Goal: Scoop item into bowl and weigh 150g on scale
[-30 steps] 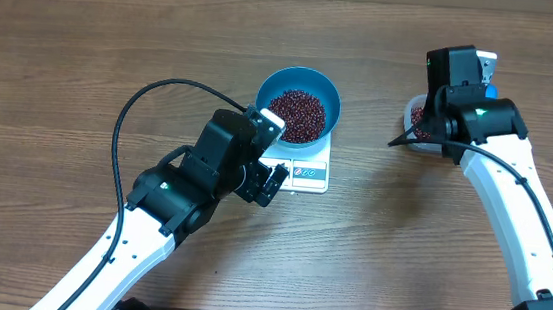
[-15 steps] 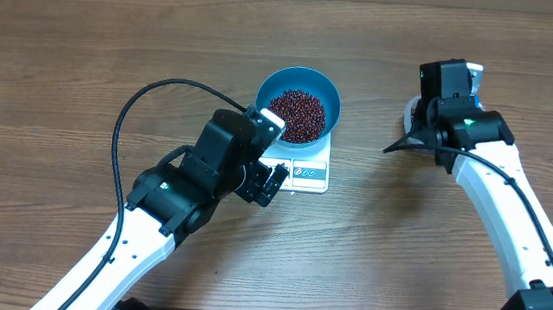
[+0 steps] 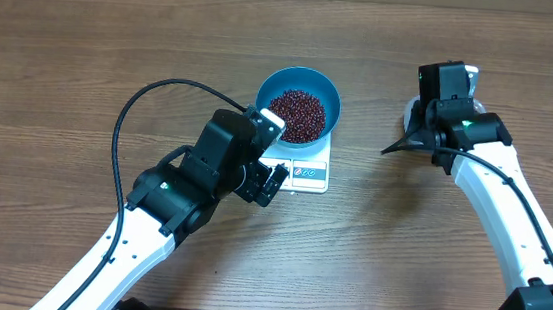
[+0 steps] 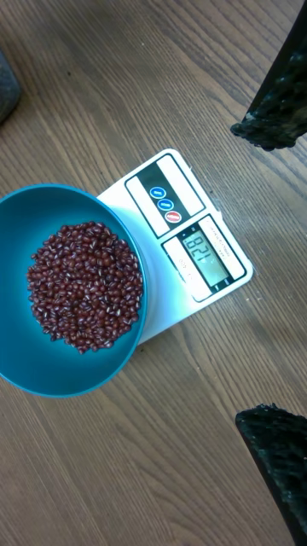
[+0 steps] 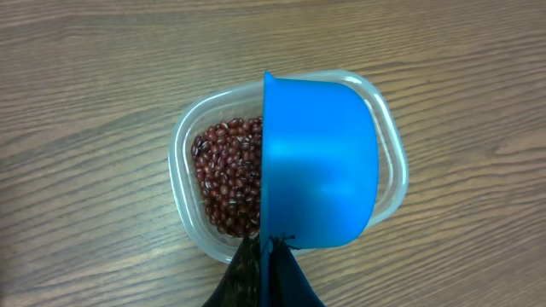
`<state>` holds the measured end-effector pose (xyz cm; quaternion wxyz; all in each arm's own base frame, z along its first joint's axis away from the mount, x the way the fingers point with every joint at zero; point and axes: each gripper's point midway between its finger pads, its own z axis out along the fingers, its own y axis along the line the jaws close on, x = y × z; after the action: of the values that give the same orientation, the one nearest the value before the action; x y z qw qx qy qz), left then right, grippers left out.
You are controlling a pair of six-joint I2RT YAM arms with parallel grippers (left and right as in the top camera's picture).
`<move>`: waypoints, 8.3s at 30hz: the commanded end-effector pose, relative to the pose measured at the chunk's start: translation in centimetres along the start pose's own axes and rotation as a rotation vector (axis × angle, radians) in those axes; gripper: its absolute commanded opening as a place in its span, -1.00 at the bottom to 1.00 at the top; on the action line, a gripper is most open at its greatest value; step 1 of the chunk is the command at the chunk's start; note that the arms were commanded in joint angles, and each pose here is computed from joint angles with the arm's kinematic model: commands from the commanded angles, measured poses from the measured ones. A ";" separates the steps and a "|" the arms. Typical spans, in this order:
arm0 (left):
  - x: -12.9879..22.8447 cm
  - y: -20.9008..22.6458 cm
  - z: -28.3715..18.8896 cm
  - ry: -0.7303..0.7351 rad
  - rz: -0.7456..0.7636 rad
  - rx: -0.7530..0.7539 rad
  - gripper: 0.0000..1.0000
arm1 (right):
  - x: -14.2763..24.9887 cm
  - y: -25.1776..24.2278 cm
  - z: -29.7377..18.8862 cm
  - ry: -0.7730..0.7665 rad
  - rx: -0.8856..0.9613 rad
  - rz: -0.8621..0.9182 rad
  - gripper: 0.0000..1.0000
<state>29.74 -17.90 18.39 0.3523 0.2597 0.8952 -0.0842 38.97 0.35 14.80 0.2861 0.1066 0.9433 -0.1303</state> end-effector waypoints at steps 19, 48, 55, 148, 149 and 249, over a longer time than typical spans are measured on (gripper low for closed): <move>0.1 -0.1 0.1 0.002 -0.017 0.012 0.99 | 2.4 -0.5 3.0 0.002 0.031 0.009 -0.93; 0.1 -0.1 0.1 0.005 -0.016 0.013 0.99 | 2.2 -1.6 5.0 0.011 0.017 -0.246 -0.93; 0.2 -0.1 0.1 0.006 -0.016 0.013 0.99 | 3.8 0.9 6.1 0.070 -0.110 -0.252 -0.93; 0.2 -0.1 0.1 0.006 -0.016 0.012 0.99 | -3.3 9.1 -13.0 -0.177 -0.997 0.022 -0.93; 0.2 -0.1 0.1 0.006 -0.016 0.012 0.99 | -3.4 9.5 -13.0 -0.192 -0.982 0.012 -0.93; 0.2 -0.1 0.1 0.006 -0.016 0.012 0.99 | -2.7 17.6 -14.0 -0.536 -0.848 -0.597 -0.93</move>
<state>29.72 -17.90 18.38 0.3519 0.2598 0.8953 -0.0843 38.30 20.64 22.47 0.4599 -0.3107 0.8140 0.1713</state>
